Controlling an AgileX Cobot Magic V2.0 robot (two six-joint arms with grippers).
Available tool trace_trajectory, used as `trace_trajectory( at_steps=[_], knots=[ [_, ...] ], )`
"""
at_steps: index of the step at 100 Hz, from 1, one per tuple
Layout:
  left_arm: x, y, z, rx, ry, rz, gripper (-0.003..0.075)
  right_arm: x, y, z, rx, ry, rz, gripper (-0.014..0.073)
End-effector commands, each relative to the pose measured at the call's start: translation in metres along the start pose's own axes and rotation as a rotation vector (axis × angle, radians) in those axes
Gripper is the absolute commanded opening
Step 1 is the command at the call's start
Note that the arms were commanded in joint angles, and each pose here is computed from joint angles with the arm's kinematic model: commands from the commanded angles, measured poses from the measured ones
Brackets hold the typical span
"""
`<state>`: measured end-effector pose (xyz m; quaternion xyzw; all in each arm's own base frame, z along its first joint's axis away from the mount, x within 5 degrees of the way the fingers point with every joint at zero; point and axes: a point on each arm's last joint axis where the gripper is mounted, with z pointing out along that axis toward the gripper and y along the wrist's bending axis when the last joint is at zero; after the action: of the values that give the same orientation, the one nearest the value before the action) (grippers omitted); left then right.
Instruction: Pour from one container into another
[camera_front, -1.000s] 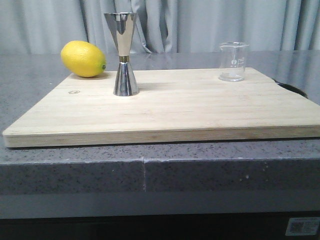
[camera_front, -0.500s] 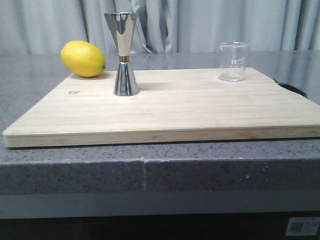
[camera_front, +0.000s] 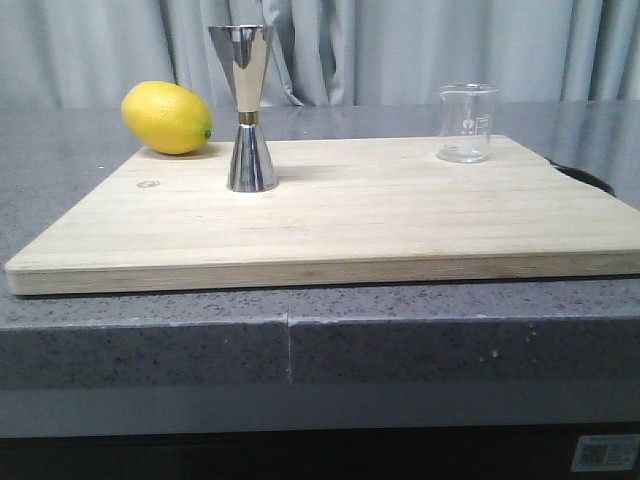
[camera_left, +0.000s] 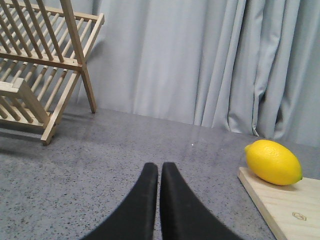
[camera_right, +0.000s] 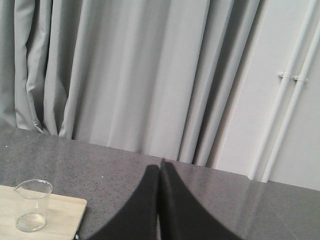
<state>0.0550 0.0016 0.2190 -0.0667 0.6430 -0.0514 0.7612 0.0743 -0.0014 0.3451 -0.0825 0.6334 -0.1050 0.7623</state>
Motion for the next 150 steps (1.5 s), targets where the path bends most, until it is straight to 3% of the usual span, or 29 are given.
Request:
trace_trajectory(
  at_steps=[1, 150],
  knots=[
    [0.0018, -0.0008, -0.0020, 0.026, -0.060, -0.020, -0.0019, -0.0100, 0.0004, 0.0005, -0.019, -0.052, -0.011, -0.0070],
    [0.0018, -0.0008, -0.0020, 0.026, -0.060, -0.020, -0.0019, -0.0035, 0.0034, -0.0038, -0.033, -0.052, 0.011, -0.0070]
  ],
)
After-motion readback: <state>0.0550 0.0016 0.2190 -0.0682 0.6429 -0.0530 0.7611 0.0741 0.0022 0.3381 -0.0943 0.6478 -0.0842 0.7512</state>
